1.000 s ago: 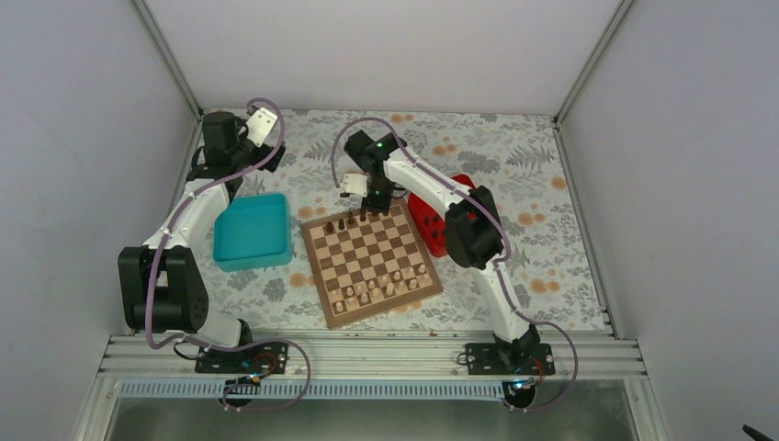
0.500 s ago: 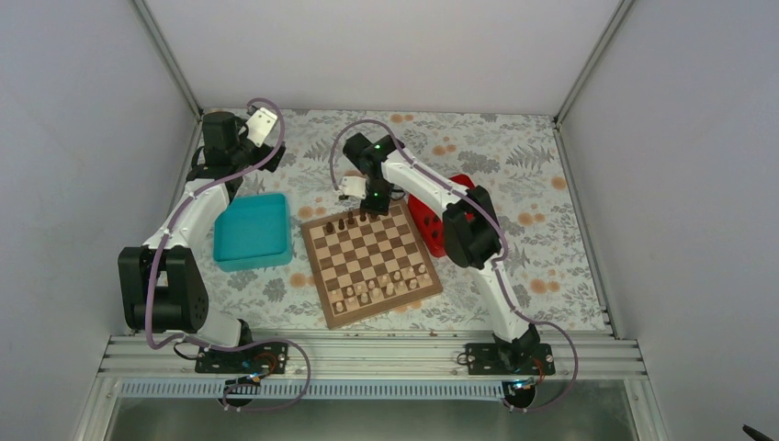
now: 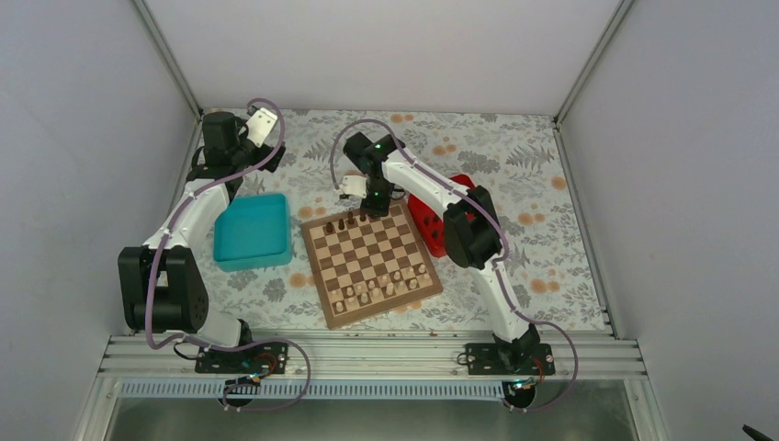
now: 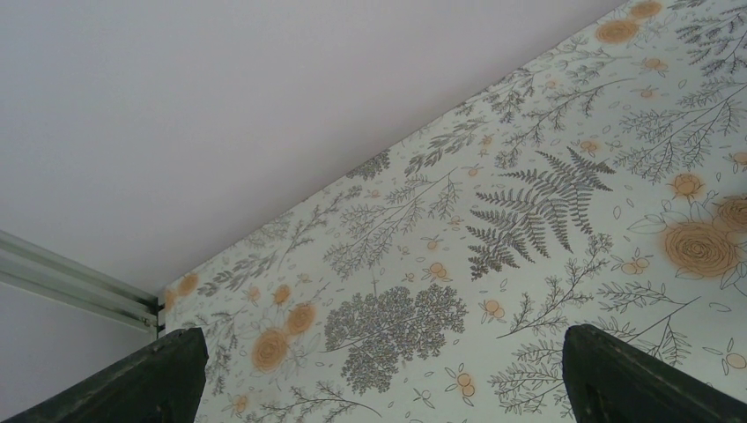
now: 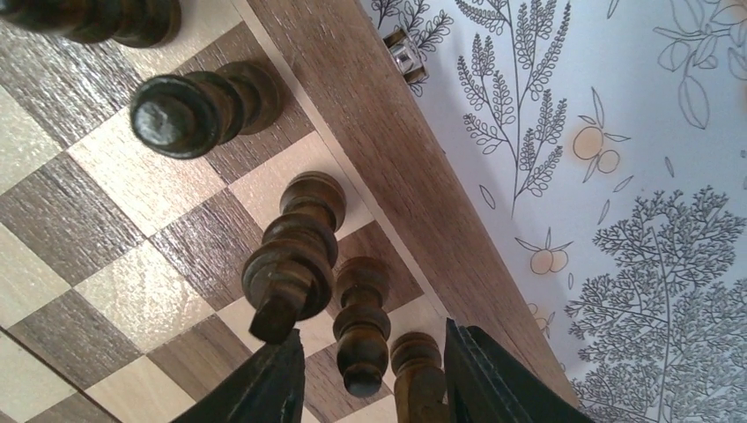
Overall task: Set up the chess pieces on the board
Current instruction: Adjust the chess piece on the chessboard, then pick up the chess piece from the storage box.
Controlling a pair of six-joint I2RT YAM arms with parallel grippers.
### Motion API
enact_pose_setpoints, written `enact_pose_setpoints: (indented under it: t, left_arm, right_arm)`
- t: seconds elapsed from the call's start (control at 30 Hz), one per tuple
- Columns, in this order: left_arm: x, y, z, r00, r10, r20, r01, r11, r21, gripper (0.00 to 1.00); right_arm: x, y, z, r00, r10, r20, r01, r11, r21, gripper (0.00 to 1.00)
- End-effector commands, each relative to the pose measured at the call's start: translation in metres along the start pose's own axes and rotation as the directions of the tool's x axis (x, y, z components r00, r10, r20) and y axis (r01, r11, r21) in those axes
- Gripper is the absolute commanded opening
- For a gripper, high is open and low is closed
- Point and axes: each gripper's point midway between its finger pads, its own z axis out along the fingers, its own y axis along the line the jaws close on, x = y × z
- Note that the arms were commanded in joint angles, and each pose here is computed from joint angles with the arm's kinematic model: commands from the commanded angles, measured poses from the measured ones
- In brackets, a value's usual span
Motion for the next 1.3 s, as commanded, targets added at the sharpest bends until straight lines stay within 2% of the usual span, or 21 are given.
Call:
enact_pose_setpoints:
  t: [0.0,0.43,0.63,0.73,0.83,1.03,1.27]
  left_arm:
    - [-0.003,-0.002,-0.001,1.0,0.014,0.014,-0.015,1.0,0.003,1.0]
    - [-0.002,-0.003,-0.001,1.0,0.015,0.014,-0.015,1.0,0.007,1.0]
    - [-0.001,-0.003,0.001,1.0,0.014,0.009,-0.014,1.0,0.01,1.0]
    - [0.0,-0.003,0.0,1.0,0.015,0.007,-0.015,1.0,0.006,1.0]
    - [0.0,-0.003,0.001,1.0,0.014,0.007,-0.014,1.0,0.009,1.0]
    - [0.0,-0.004,0.003,1.0,0.011,0.005,-0.011,1.0,0.019,1.0]
    - [0.0,-0.006,0.003,1.0,0.007,0.006,-0.008,1.0,0.027,1.0]
  right_arm:
    - [0.001,-0.016,-0.039,0.998,0.03,0.058,-0.034,0.997,0.067,0.44]
    - [0.067,-0.058,-0.051,0.981,0.186,0.062,-0.191,0.978,0.087,0.46]
    - [0.096,-0.075,-0.048,0.966,0.253,0.059,-0.258,0.962,0.095,0.36]
    - [0.117,-0.085,-0.059,0.95,0.304,0.075,-0.31,0.946,0.096,0.37]
    - [0.144,-0.082,-0.059,0.94,0.337,0.051,-0.341,0.936,0.089,0.41]
    - [0.19,-0.077,-0.046,0.913,0.407,-0.024,-0.403,0.911,0.092,0.41]
    - [0.207,-0.064,-0.035,0.895,0.445,-0.027,-0.443,0.895,0.063,0.41]
